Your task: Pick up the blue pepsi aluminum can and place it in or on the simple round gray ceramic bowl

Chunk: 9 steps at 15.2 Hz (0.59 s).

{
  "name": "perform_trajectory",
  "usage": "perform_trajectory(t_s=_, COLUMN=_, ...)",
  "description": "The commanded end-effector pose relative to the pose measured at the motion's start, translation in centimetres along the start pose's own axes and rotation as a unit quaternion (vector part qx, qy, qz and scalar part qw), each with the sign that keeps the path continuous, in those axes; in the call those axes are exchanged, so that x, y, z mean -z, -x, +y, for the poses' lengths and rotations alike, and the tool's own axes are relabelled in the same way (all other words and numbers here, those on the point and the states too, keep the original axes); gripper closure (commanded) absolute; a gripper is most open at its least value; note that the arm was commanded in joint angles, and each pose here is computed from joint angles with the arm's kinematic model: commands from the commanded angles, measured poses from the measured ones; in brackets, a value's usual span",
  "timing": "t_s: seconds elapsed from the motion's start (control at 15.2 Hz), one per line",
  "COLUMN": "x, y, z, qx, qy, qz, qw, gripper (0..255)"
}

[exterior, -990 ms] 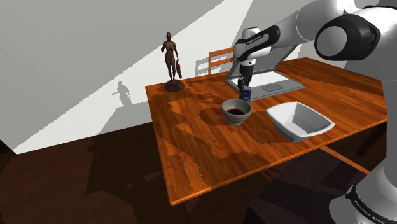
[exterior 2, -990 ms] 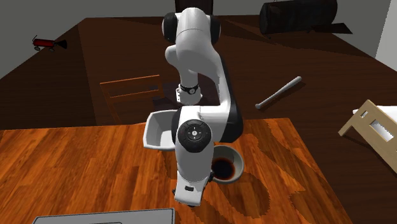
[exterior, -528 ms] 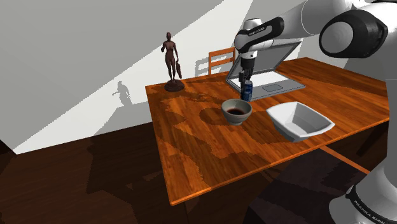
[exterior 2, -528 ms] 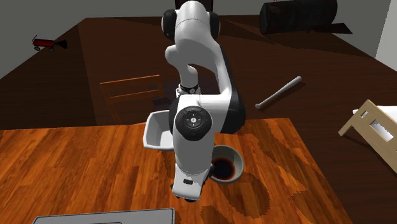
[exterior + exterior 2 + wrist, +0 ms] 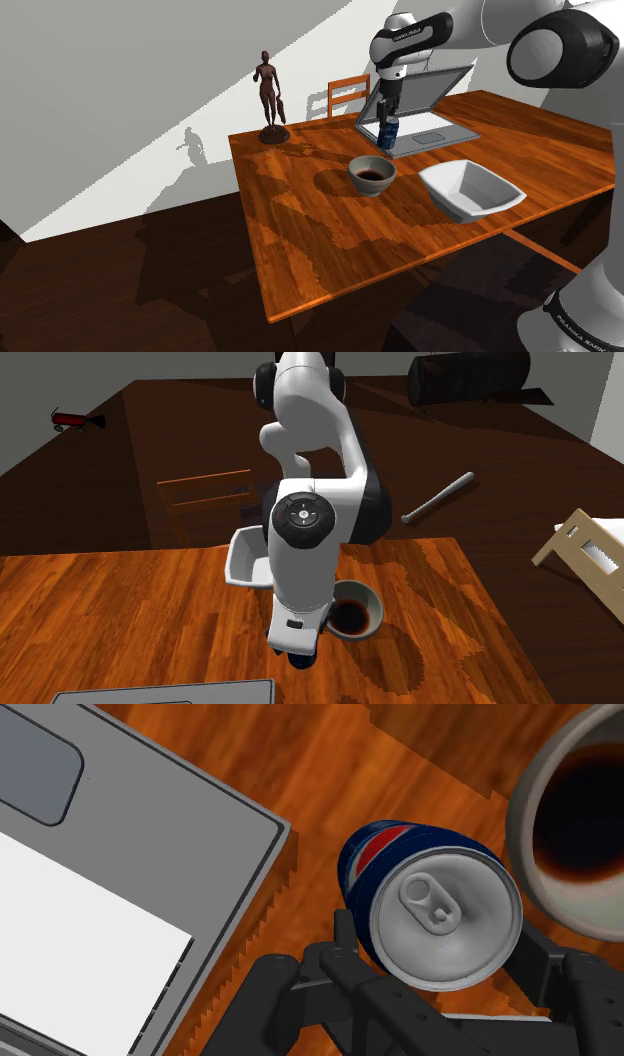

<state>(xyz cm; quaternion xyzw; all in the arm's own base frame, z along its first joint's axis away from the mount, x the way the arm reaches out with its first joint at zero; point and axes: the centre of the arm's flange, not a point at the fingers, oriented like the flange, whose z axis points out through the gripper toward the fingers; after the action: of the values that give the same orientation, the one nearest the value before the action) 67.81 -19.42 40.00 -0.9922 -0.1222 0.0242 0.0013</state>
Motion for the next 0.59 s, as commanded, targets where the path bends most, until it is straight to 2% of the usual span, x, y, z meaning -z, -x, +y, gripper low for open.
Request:
perform_trajectory(t_s=0.0, x=1.1, y=0.0, z=0.0, qx=0.000, qy=0.000, qz=0.000, qw=1.0000, gripper=255)
perform_trajectory(t_s=0.53, x=5.3, y=0.2, z=-0.1, qx=0.000, qy=0.000, qz=0.000, qw=1.0000, gripper=255)
